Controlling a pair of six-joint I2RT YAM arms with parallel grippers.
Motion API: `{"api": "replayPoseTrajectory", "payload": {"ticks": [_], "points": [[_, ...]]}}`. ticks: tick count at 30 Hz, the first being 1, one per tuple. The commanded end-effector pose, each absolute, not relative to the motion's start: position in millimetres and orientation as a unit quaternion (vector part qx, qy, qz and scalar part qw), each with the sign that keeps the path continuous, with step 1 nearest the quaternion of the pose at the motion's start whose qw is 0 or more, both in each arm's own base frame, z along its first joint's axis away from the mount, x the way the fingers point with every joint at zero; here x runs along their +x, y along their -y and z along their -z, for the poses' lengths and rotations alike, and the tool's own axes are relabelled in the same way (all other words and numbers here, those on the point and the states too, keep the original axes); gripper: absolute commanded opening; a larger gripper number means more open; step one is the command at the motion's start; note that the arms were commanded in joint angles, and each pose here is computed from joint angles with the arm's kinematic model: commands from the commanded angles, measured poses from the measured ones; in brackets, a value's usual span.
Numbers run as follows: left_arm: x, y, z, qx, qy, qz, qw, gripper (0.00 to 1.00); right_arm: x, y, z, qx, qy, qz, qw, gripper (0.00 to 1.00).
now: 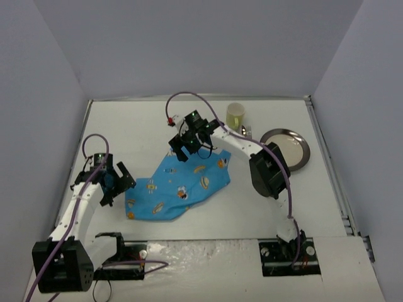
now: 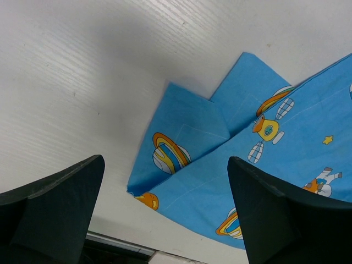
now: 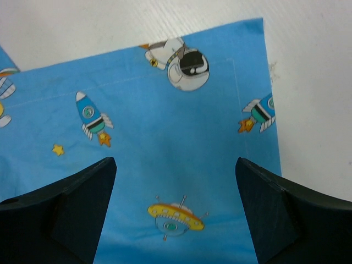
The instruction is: Set the dinner table for one person
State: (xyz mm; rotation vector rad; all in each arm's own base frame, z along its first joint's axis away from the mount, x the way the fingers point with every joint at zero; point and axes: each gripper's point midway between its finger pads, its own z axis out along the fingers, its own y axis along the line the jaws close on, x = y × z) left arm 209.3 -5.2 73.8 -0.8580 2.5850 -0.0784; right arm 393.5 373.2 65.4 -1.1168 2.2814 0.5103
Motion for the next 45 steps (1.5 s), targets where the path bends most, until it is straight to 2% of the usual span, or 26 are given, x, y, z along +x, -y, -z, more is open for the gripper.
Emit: {"api": "replayPoseTrajectory", "payload": {"ticks": [1,12,21,24,26,37,39,45], "points": [[216.6,3.2,-77.1,-0.330,-0.916,0.034,0.224,0.90,432.2,-393.3,-94.1,-0.417,-0.822,-0.171,0.348,0.86],[214.2,8.5,-64.8,-0.340,-0.915,0.046,0.214,0.88,470.9,-415.4,-80.4,-0.392,-0.810,-0.168,0.402,0.87],[214.2,8.0,-59.7,-0.341,-0.916,0.042,0.205,0.85,478.6,-416.1,-41.4,-0.383,-0.823,-0.173,0.382,0.84],[214.2,8.5,-57.8,-0.341,-0.917,0.043,0.205,0.83,477.7,-409.4,-30.9,-0.374,-0.831,-0.172,0.373,0.77],[214.3,8.9,-56.8,-0.342,-0.916,0.044,0.203,0.83,473.7,-402.4,-21.8,-0.370,-0.839,-0.170,0.362,0.68],[217.4,16.1,-44.6,-0.343,-0.918,0.060,0.192,0.78,459.5,-350.2,-5.6,-0.329,-0.872,-0.103,0.347,0.07],[220.7,18.3,-42.4,-0.340,-0.918,0.067,0.192,0.75,459.5,-339.2,-7.3,-0.316,-0.878,-0.097,0.347,0.01],[242.9,23.9,-40.7,-0.323,-0.920,0.089,0.204,0.64,463.4,-319.4,-18.9,-0.289,-0.882,-0.099,0.359,0.00]]}}
